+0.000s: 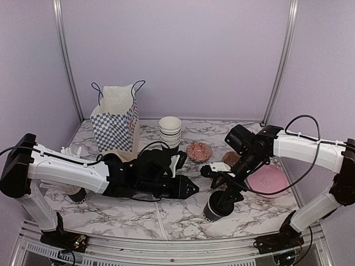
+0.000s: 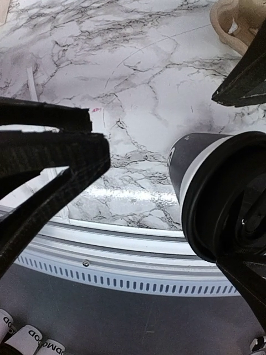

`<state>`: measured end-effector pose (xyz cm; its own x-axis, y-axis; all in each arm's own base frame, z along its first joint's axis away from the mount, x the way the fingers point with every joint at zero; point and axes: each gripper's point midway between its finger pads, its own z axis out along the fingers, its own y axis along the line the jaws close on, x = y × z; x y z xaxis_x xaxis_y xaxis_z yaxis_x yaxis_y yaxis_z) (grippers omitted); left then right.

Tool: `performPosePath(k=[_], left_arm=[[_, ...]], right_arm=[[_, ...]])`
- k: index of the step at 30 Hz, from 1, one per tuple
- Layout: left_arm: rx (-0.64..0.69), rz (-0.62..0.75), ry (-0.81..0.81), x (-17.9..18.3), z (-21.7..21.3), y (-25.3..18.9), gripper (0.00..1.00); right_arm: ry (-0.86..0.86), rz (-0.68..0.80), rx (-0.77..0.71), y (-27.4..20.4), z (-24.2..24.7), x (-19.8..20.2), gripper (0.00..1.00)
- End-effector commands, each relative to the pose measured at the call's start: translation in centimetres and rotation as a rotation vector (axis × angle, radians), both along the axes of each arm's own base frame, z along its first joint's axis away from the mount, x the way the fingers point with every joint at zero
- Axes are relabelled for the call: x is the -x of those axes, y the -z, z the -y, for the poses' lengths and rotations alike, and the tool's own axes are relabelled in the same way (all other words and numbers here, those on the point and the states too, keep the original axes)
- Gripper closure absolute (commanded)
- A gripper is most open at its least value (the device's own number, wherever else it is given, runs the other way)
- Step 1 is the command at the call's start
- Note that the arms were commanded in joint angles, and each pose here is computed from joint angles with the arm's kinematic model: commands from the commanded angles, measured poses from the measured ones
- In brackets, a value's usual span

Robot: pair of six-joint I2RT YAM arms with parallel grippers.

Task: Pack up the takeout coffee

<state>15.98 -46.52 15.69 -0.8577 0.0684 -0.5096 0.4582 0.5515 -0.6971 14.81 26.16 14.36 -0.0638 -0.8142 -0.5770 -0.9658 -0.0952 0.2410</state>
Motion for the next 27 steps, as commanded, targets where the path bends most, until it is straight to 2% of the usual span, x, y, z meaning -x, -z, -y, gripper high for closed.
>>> performPosePath(k=[1, 6, 11, 15, 21, 27], left_arm=[[-0.024, 0.086, 0.053, 0.3, 0.2, -0.3, 0.70], [-0.119, 0.285, 0.163, 0.6, -1.0, 1.0, 0.54], [-0.193, 0.414, 0.239, 0.9, -1.7, 2.5, 0.45], [-0.229, 0.524, 0.280, 1.0, -2.4, 3.2, 0.40], [-0.206, 0.647, 0.356, 1.5, -2.4, 3.8, 0.34], [-0.166, 0.635, 0.405, 2.4, -1.7, 4.0, 0.34]], right_arm=[[-0.011, 0.087, -0.016, -0.9, 0.1, -0.3, 0.11], [-0.003, 0.124, -0.044, -2.1, 0.1, -0.3, 0.11], [0.006, 0.103, -0.030, -1.9, 0.3, -0.2, 0.09], [0.007, 0.128, 0.005, -1.4, 0.4, 0.2, 0.08], [-0.011, 0.177, 0.056, -0.4, -0.2, 1.3, 0.08], [-0.005, 0.237, 0.106, 0.8, -0.9, 0.5, 0.13]])
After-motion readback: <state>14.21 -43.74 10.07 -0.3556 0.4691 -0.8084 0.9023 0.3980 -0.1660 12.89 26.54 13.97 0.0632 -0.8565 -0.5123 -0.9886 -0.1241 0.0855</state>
